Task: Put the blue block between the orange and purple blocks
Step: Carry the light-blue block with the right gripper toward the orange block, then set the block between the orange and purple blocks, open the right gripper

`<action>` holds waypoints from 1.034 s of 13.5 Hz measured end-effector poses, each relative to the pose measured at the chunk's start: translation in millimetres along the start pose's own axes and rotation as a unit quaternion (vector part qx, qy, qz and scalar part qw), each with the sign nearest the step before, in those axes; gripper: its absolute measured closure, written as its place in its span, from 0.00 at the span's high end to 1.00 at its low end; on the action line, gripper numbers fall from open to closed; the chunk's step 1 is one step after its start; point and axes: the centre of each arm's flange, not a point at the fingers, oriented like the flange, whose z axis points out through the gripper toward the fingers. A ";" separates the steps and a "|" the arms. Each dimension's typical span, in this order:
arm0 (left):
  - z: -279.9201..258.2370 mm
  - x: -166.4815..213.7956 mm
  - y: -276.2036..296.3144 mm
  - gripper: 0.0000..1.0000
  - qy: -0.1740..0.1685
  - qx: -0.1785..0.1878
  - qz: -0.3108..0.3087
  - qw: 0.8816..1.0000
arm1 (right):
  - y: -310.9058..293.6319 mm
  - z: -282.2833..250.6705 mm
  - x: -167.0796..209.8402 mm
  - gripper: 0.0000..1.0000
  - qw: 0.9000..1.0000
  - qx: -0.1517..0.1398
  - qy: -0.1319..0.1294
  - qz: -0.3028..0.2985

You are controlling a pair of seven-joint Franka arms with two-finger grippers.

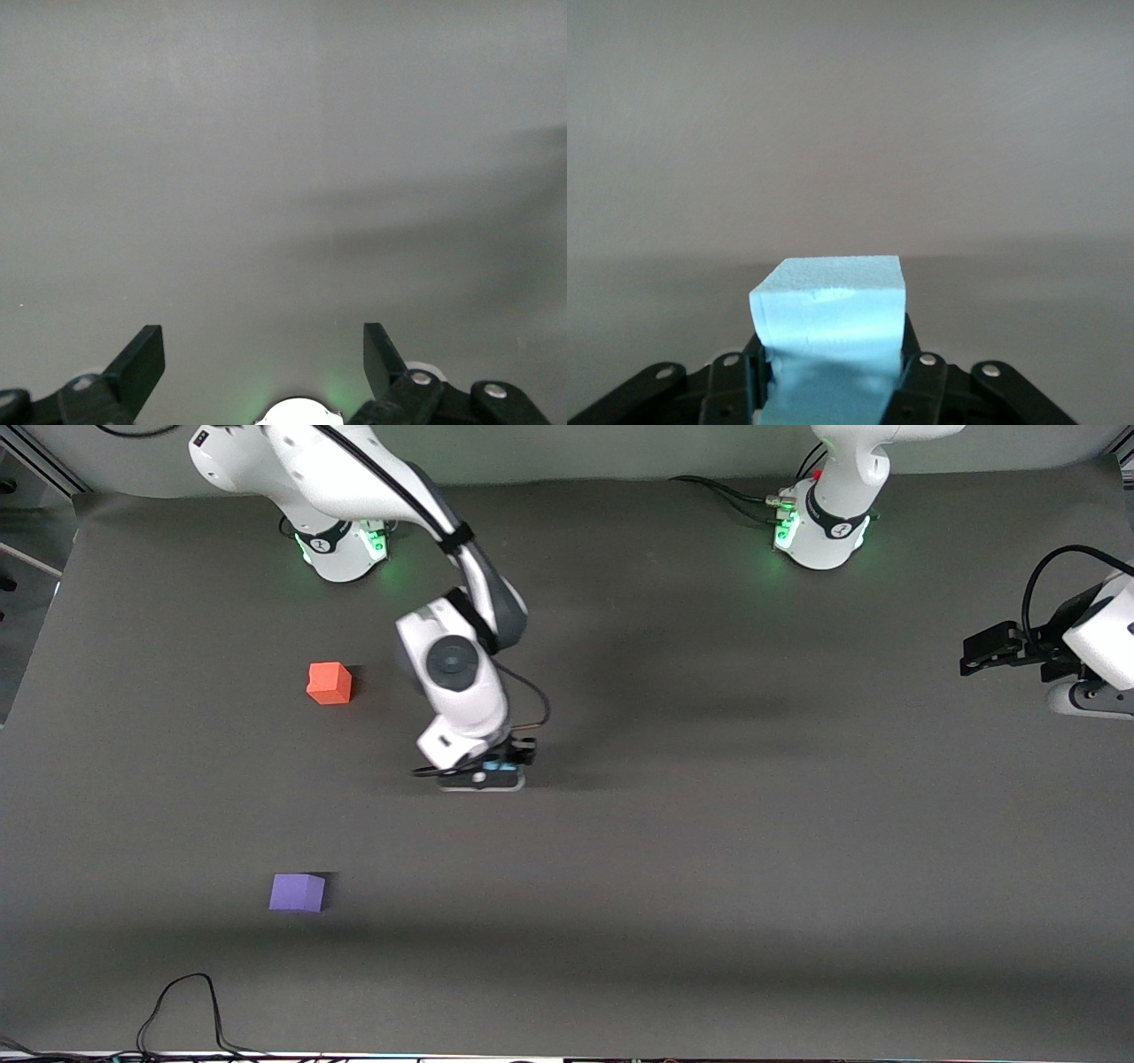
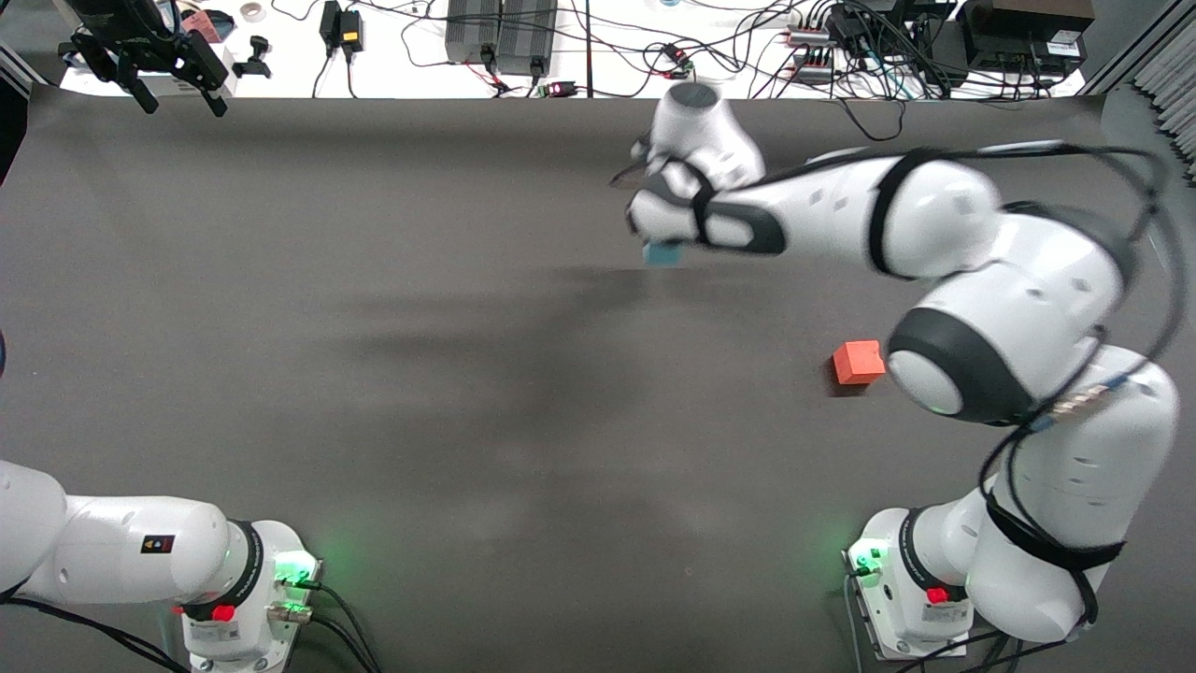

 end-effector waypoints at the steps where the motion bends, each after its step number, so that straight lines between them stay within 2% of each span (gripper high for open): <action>1: -0.9 0.0 0.4 1.00 0.001 0.000 0.000 1.000 | 32.1 -29.5 13.8 0.55 1.000 0.000 -0.001 0.001; 4: -0.9 0.2 3.3 1.00 0.001 0.000 0.003 1.000 | 143.0 -72.6 31.5 0.55 1.000 0.010 -0.004 0.018; 6: -0.9 0.2 3.4 1.00 0.001 0.000 0.003 1.000 | 209.1 -62.5 24.6 0.53 1.000 0.016 -0.012 0.014; 8: -1.1 0.2 2.6 1.00 0.002 0.001 0.003 1.000 | 270.8 -32.5 15.4 0.53 1.000 0.014 -0.005 -0.004; 11: -2.1 1.2 0.5 1.00 0.007 0.003 0.001 1.000 | 304.7 15.0 -2.5 0.53 0.999 0.021 -0.001 -0.038; 14: -2.2 1.5 -1.0 1.00 0.008 0.007 0.000 1.000 | 317.7 61.0 -5.1 0.53 0.997 0.046 0.004 -0.062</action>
